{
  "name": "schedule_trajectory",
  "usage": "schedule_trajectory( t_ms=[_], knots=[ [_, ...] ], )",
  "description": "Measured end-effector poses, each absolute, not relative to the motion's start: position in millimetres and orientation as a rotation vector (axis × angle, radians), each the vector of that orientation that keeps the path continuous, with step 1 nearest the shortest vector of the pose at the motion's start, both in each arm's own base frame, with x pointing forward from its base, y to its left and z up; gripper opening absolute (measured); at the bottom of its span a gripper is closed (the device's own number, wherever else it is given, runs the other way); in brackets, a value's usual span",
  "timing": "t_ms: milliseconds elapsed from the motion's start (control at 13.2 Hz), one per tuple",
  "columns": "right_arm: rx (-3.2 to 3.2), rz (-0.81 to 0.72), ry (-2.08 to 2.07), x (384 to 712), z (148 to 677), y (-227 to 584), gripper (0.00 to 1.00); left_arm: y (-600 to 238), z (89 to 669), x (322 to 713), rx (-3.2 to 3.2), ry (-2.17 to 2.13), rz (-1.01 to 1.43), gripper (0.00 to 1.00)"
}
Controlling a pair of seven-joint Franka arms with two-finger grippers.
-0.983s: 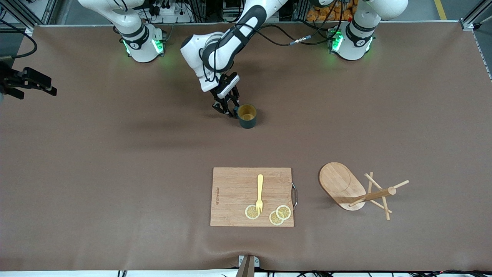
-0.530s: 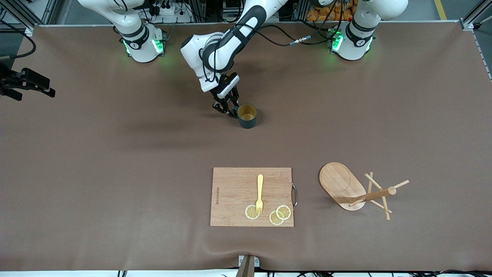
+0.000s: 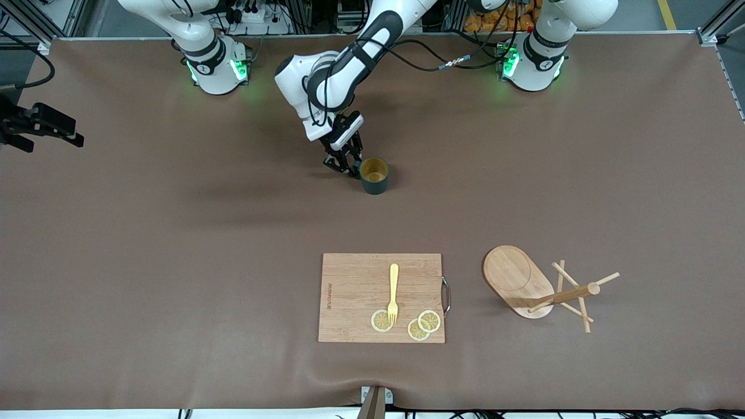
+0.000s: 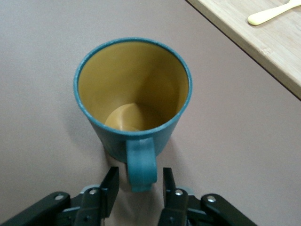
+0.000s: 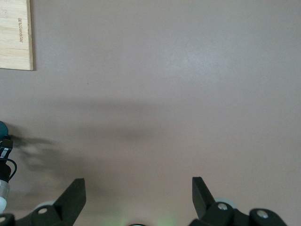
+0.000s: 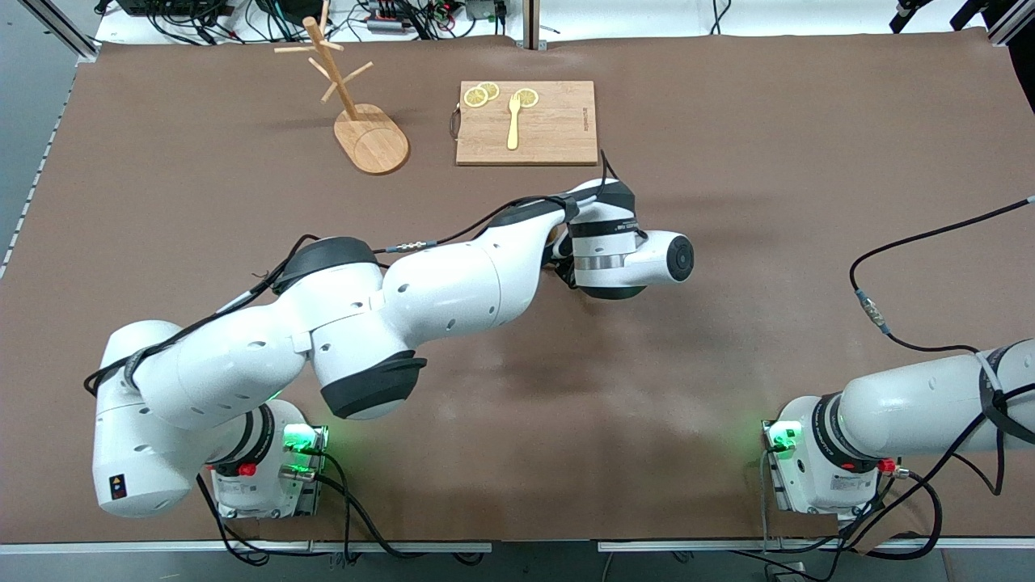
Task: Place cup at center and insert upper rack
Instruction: 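Close the left gripper on the mug handle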
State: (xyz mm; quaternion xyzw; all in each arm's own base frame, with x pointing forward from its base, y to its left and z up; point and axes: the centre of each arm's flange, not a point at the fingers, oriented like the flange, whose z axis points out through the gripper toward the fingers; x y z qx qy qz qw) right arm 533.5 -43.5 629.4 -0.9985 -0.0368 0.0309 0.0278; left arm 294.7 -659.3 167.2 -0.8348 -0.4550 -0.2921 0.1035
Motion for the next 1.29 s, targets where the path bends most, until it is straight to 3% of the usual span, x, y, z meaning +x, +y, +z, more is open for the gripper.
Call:
schedule_trajectory(
  t_ms=[454,605,1286],
  knots=[
    [-3.082,0.098,-0.117,533,629,-42,1.00,-659,164,296,-2.459,-1.362,-0.864,0.38],
    [-3.082,0.098,-0.120,534,629,-41,1.00,-659,163,296,-2.459,-1.361,-0.864,0.23],
    [-3.082,0.099,-0.156,534,629,-29,1.00,-661,169,302,-2.472,-1.386,-0.856,0.21]
  ],
)
